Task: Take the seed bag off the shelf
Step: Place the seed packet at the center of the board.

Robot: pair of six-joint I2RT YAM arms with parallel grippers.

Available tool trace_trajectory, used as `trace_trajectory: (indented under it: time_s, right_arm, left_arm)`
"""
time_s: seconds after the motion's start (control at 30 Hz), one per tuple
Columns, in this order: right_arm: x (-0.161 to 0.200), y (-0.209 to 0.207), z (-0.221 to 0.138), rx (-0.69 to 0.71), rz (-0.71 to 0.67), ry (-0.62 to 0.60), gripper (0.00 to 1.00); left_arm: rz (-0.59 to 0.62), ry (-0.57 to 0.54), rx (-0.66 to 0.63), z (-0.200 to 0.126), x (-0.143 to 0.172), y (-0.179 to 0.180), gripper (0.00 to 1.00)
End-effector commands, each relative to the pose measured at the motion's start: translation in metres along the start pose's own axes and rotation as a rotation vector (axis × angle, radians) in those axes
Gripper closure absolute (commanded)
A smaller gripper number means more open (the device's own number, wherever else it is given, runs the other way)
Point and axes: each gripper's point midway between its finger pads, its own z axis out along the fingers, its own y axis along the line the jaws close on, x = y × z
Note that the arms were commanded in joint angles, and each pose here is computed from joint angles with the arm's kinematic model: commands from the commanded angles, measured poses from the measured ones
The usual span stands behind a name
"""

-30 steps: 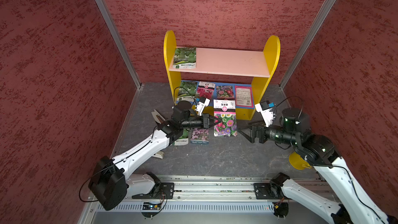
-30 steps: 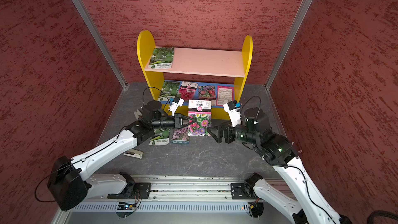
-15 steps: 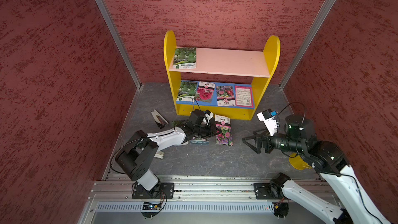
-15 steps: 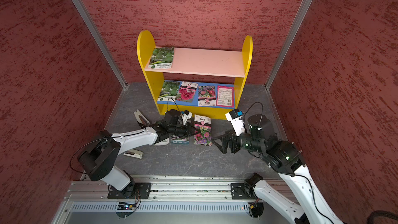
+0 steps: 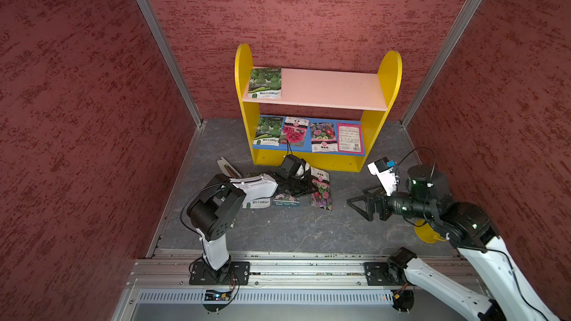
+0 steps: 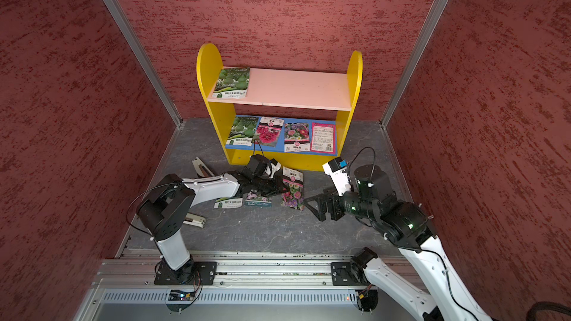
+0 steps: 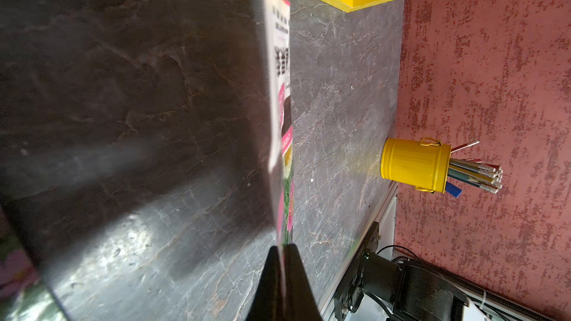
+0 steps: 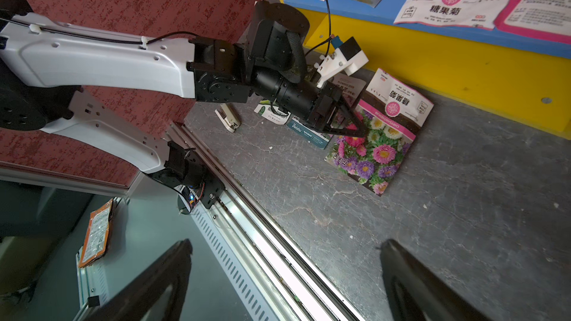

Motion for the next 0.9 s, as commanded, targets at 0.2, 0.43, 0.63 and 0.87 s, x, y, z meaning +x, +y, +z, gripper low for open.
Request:
trace_trajectory:
  time_s: [0.2, 0.43, 0.63, 0.87]
  right_arm:
    - [0.003, -0.006, 0.001, 0.03, -0.016, 0.006, 0.02]
    - [0.003, -0.007, 0.002, 0.033, -0.017, 0.008, 0.01]
    - [0.005, -0.009, 0.002, 0.039, -0.014, 0.008, 0.02]
    - [0.005, -0.011, 0.002, 0.05, -0.014, 0.003, 0.01]
  left_arm:
    - [-0.018, 0.022, -0.138, 0.006, -0.002, 0.028, 0.9]
    - [-0.023, 0.021, -0.174, 0.008, -0.006, 0.039, 0.69]
    - [-0.043, 0.023, -0.215, 0.008, -0.008, 0.051, 0.61]
    - [-0.059, 0.019, -0.29, 0.002, -0.008, 0.062, 0.43]
